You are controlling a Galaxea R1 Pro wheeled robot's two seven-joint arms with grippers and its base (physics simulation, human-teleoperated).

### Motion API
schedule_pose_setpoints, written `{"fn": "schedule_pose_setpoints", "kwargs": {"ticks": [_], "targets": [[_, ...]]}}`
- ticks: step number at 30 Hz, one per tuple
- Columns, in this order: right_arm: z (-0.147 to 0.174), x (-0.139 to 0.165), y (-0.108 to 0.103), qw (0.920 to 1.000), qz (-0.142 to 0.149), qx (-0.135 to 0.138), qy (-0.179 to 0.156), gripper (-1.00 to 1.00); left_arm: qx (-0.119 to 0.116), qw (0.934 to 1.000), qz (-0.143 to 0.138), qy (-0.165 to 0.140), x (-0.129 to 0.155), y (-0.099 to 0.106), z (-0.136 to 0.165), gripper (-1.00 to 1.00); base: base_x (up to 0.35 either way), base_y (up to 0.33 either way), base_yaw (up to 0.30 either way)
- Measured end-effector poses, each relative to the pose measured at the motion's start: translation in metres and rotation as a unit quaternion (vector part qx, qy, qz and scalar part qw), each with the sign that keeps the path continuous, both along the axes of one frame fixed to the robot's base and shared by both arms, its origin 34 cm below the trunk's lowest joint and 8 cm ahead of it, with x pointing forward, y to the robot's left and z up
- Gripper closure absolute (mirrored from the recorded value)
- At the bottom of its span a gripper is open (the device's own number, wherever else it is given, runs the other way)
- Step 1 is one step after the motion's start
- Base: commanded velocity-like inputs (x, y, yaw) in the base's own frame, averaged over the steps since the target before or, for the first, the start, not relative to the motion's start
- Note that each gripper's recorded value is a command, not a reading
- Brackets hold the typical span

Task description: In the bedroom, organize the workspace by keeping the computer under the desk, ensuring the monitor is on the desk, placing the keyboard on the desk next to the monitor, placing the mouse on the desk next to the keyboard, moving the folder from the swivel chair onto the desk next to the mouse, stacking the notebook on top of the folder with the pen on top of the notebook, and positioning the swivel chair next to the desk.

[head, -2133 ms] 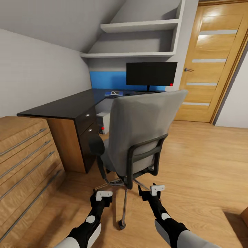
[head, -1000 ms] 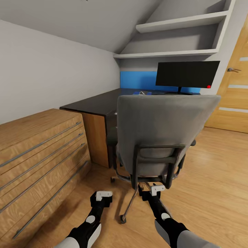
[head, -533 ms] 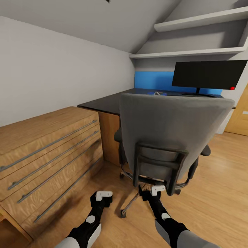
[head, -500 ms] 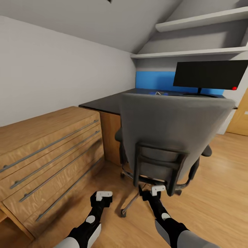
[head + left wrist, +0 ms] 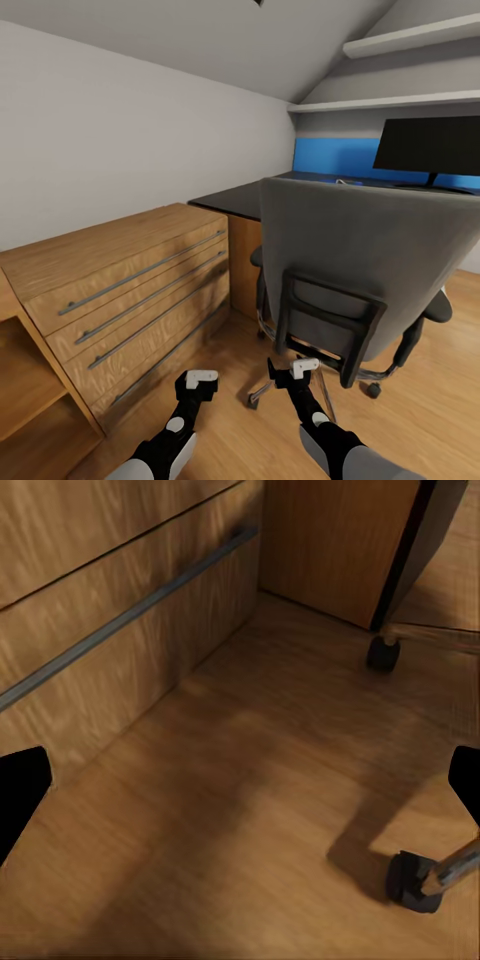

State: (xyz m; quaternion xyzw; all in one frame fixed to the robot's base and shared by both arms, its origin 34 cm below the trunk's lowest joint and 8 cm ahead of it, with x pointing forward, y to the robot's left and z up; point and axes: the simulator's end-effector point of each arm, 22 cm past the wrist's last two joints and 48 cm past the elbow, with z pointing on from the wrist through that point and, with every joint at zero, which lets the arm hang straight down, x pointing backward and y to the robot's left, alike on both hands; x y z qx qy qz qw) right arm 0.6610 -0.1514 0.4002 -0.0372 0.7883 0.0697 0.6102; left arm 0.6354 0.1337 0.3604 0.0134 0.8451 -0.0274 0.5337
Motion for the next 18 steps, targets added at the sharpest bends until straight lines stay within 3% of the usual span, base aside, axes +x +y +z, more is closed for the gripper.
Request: {"fn": "schedule_pose_setpoints", "kwargs": {"ticks": [10,18], "targets": [[-0.0002,0.0000,-0.0007,1.0000,0.000,0.000,0.000,-1.00,0.000,1.0000,0.000,0.000,0.0000,0.0000,0.0000,-1.00,0.000,0.001,0.228],[0.0003,0.0001,-0.0015,1.0000,-0.002,0.000,0.000,-1.00,0.000,1.0000,-0.001,0.000,-0.0001,-0.0004,0.0002,-1.00,0.139,0.000,0.028]]}}
